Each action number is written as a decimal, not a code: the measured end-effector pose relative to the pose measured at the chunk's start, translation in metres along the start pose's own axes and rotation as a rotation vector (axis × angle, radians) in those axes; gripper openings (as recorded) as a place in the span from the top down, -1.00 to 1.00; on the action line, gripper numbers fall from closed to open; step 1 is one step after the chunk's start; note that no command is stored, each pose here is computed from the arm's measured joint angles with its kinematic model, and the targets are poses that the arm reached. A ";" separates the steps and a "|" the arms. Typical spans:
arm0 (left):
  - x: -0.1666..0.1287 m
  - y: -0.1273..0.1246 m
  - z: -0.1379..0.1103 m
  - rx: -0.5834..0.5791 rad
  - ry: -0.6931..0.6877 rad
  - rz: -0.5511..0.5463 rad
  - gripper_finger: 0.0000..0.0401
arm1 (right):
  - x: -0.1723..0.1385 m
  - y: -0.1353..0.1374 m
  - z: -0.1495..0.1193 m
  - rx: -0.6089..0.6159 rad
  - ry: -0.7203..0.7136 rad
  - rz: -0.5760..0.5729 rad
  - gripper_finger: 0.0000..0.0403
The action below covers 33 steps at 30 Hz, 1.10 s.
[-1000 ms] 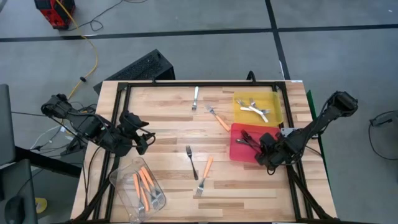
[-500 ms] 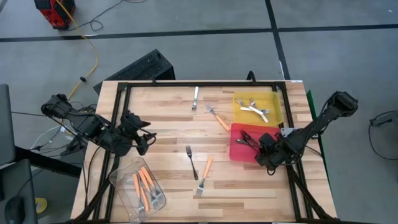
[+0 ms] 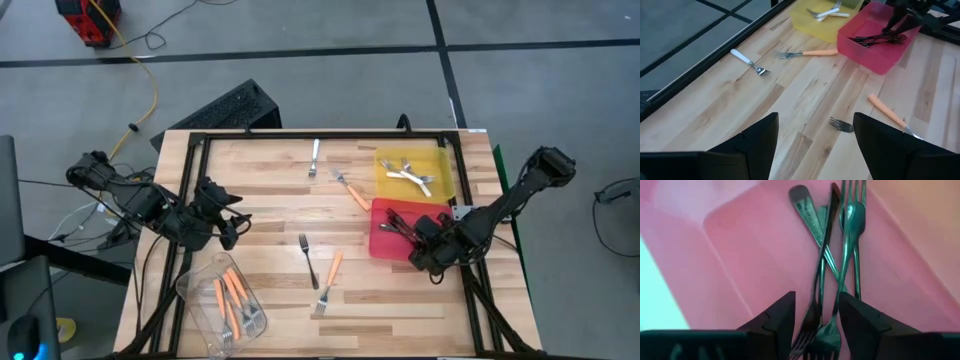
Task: Sort silverware by color (type)
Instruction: Put the orange fork into the transparent bin
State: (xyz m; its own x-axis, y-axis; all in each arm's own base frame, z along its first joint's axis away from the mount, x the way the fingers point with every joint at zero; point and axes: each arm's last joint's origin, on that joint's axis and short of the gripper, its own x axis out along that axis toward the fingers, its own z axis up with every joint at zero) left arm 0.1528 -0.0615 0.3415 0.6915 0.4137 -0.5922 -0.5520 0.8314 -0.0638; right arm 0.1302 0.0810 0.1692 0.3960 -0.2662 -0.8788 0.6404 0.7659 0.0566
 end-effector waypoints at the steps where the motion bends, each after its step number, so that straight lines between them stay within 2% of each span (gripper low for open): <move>1: 0.001 0.000 -0.001 -0.001 -0.001 -0.001 -0.21 | -0.001 0.001 0.001 -0.003 -0.002 0.005 0.15; 8: 0.016 -0.003 -0.019 0.028 0.048 -0.007 -0.21 | -0.010 0.011 0.009 -0.014 -0.030 0.068 0.16; 13: 0.026 -0.013 -0.026 0.032 0.044 -0.095 -0.21 | -0.020 0.027 0.021 -0.042 -0.083 0.186 0.16; 21: 0.026 -0.028 -0.016 0.101 -0.041 -0.249 -0.21 | -0.036 0.060 0.060 -0.084 -0.368 0.400 0.16; 25: 0.026 -0.032 -0.013 0.122 -0.060 -0.292 -0.21 | -0.036 0.080 0.075 -0.167 -0.454 0.440 0.16; 29: 0.025 -0.033 -0.014 0.124 -0.045 -0.323 -0.21 | -0.030 0.105 0.082 -0.342 -0.472 0.446 0.16; 33: 0.025 -0.033 -0.014 0.125 -0.038 -0.332 -0.21 | -0.019 0.132 0.089 -0.503 -0.467 0.407 0.16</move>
State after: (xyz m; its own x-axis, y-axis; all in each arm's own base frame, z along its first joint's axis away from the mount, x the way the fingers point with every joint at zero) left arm 0.1823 -0.0838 0.3175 0.8417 0.1250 -0.5253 -0.2348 0.9608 -0.1476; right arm 0.2659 0.1350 0.2354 0.8408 -0.0414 -0.5398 0.0569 0.9983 0.0120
